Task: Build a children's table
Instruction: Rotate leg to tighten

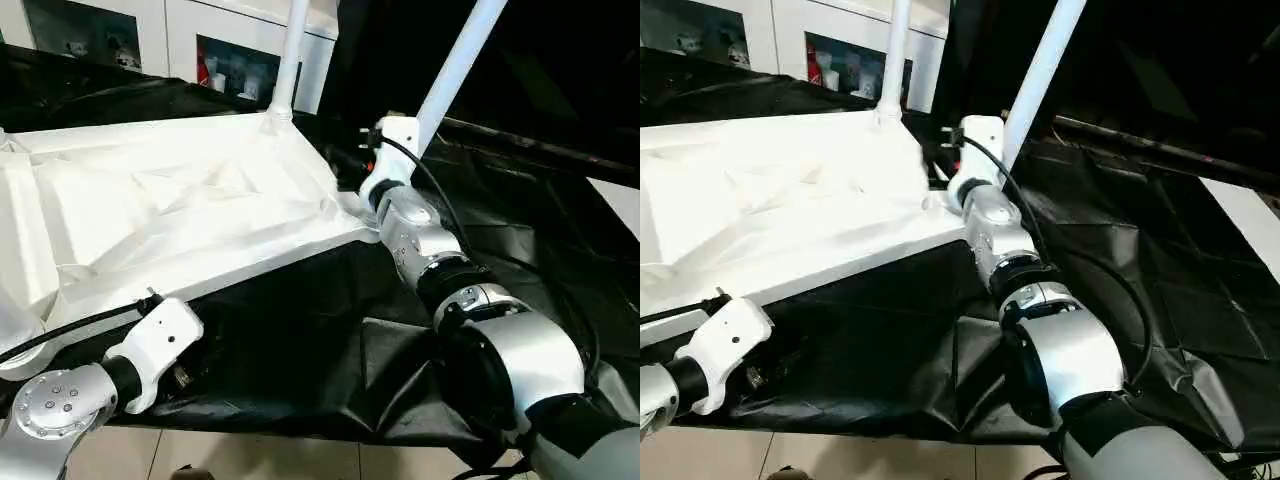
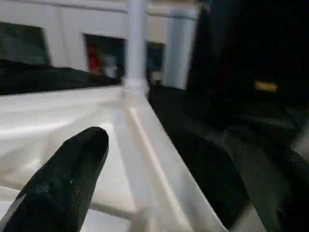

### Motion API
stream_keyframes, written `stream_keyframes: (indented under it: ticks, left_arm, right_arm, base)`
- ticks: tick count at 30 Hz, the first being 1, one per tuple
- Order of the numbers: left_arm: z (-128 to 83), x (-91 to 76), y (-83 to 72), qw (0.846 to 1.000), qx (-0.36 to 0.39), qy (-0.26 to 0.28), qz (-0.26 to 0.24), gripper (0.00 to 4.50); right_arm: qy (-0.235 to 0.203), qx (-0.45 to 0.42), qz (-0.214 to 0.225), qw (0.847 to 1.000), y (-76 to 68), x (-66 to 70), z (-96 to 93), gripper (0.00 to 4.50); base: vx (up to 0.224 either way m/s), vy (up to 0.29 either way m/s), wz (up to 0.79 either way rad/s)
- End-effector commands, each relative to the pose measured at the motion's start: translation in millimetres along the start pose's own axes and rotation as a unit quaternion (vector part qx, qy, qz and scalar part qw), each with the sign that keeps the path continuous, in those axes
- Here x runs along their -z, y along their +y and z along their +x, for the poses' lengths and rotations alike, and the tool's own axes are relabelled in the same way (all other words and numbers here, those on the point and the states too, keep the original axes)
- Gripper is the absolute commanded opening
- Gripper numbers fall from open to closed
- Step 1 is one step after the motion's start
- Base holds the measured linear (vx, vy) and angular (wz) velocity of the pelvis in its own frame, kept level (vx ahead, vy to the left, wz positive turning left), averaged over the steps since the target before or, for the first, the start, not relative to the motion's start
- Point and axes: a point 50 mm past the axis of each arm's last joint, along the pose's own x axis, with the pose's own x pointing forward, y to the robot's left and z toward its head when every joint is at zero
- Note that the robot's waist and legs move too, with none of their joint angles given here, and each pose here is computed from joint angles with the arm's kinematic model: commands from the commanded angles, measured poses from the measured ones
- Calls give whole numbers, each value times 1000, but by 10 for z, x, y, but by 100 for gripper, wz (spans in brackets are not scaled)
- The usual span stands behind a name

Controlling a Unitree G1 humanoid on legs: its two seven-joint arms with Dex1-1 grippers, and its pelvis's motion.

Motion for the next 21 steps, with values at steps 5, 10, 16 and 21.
stream_keyframes:
  ticks: [5,10,16,21]
  left_arm:
    - [-17,-10,-34,1000,-4,11,8,313]
    - [-28,28,-30,1000,-8,23,11,313]
    - [-53,85,-24,999,-13,40,13,313]
    - [-70,123,-14,999,-21,47,14,313]
  right_arm:
    - [7,144,4,989,-450,-107,-17,436]
    - [12,185,7,983,-594,-116,-44,436]
    - [5,263,17,965,-903,-170,-120,436]
    - [-6,296,10,955,-1109,-204,-186,436]
  base:
    - [0,0,0]
    - [0,0,0]
    - [0,0,0]
    - [0,0,0]
